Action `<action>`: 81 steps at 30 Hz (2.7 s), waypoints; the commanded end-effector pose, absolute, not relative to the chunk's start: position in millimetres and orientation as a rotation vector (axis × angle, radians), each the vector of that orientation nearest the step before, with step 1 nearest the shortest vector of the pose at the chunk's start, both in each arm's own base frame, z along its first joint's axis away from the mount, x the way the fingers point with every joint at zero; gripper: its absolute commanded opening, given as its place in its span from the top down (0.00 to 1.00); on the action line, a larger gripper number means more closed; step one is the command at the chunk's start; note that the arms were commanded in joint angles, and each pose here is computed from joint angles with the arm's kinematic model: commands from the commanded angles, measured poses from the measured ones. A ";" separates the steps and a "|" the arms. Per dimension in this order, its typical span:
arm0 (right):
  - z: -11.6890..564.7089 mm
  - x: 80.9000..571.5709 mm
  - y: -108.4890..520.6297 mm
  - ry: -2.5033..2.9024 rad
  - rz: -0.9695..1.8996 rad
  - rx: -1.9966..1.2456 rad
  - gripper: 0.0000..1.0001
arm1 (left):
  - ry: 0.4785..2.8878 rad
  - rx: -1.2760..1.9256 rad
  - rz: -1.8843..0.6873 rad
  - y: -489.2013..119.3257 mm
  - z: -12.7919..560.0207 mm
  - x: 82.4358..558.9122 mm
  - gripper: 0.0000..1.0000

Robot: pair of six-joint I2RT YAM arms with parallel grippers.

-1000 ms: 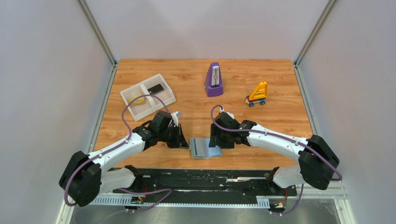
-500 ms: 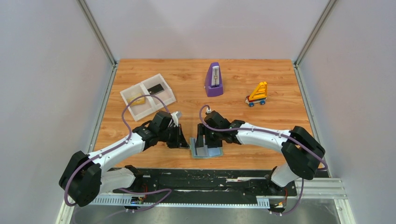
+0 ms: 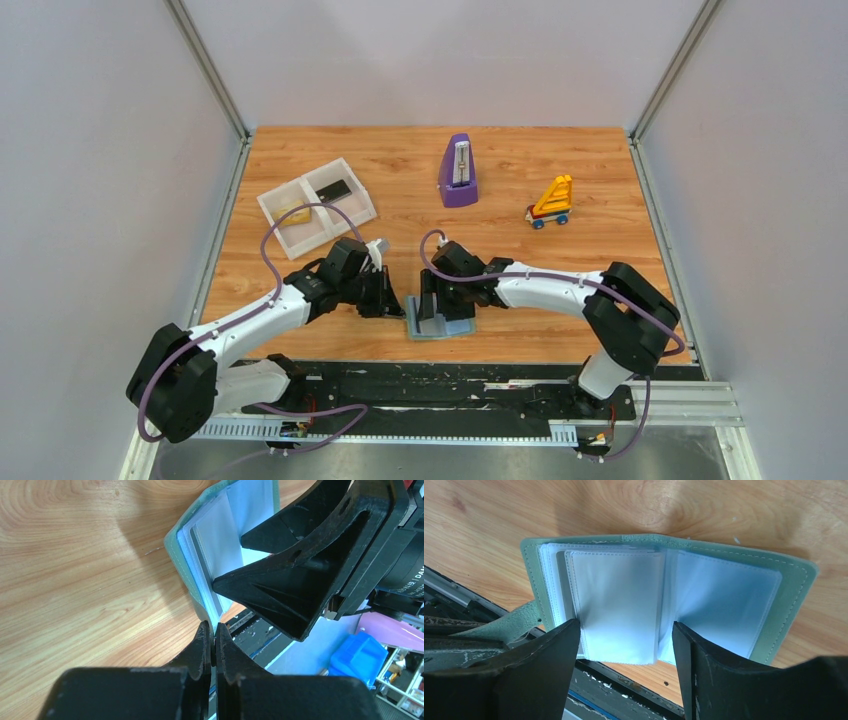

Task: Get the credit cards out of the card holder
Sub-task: Remove the credit card from the card holder.

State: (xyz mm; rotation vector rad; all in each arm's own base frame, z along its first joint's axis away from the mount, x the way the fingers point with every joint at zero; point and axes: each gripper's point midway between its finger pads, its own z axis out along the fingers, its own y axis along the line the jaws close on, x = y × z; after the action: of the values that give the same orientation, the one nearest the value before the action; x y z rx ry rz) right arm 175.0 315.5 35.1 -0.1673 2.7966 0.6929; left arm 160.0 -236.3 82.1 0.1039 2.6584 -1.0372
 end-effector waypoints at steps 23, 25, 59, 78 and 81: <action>21.9 181.9 282.9 2.786 0.253 -0.110 0.31 | 2.610 0.117 -1.058 -238.6 94.6 161.6 1.00; 24.9 181.5 280.4 2.778 0.239 -0.102 0.32 | 2.611 0.116 -1.058 -238.5 94.4 161.5 1.00; 67.9 166.7 321.7 2.703 0.669 -0.387 0.26 | 2.587 0.122 -1.091 -239.2 97.9 158.4 1.00; 27.5 173.1 296.8 2.785 0.446 -0.250 0.32 | 2.567 0.122 -1.108 -241.1 105.7 159.8 1.00; 28.9 174.9 287.5 2.766 0.350 -0.243 0.33 | 2.564 0.122 -1.104 -240.4 107.3 160.0 1.00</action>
State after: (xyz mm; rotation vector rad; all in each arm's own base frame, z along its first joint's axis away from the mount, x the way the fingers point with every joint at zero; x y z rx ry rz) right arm 164.7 308.9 34.5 -0.3063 2.7954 0.5546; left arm 157.2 -233.7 88.8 0.1051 2.6264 -1.0508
